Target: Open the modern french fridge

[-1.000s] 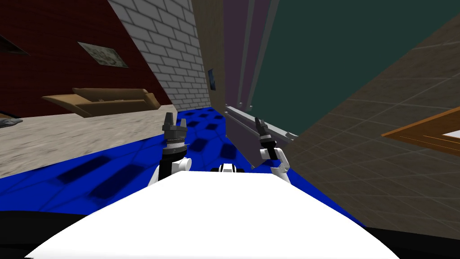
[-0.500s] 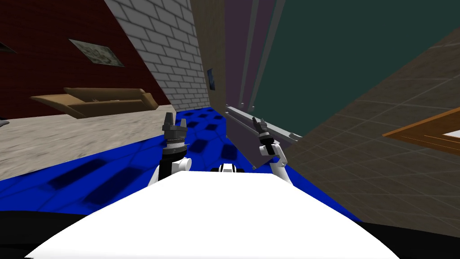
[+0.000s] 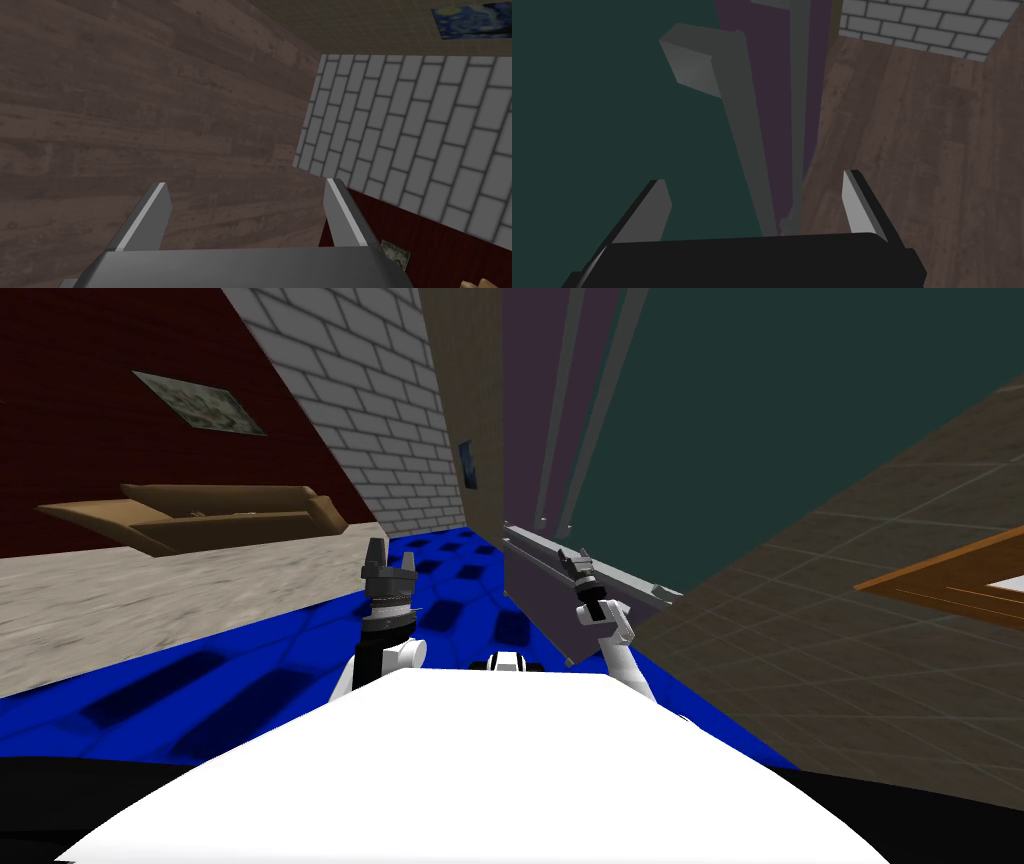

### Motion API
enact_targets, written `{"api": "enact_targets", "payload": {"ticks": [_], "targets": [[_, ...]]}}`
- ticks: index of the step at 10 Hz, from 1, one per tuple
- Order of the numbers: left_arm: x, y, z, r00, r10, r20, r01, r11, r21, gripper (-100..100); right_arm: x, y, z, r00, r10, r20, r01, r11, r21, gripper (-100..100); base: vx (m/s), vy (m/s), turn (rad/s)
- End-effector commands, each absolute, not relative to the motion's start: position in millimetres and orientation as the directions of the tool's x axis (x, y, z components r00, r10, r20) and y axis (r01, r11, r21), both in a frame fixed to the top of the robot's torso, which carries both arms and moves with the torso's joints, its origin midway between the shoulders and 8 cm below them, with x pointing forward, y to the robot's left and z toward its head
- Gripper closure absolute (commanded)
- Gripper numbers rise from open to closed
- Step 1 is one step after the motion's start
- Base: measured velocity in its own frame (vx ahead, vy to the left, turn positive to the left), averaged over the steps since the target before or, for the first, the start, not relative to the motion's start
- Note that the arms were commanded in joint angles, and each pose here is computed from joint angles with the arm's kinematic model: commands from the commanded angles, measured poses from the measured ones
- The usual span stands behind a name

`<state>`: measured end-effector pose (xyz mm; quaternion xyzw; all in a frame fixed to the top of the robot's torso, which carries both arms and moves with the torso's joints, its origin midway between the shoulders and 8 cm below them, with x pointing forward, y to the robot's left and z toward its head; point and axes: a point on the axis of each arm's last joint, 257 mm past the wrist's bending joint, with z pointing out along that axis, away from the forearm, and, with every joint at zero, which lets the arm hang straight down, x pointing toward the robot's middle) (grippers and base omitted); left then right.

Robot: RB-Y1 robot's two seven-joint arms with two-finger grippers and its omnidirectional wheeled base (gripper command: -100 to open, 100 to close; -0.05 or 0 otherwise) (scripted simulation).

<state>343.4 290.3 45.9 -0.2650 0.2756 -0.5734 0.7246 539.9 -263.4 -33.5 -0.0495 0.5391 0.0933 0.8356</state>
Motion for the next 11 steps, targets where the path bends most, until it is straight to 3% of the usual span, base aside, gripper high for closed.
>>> {"api": "enact_targets", "payload": {"ticks": [1, 11], "targets": [[343, 290, 46, 0.190, -0.977, -0.095, 0.685, 0.202, -0.700, 0, 557, -271, -37, 0.398, -0.040, -0.916, -0.146, 0.983, -0.107, -100, 0.029, 0.067, -0.032], [343, 290, 46, 0.190, -0.977, -0.095, 0.685, 0.202, -0.700, 0, 617, -314, -40, 0.311, -0.529, -0.789, 0.063, 0.840, -0.539, -100, 0.036, 0.072, -0.034]]}}
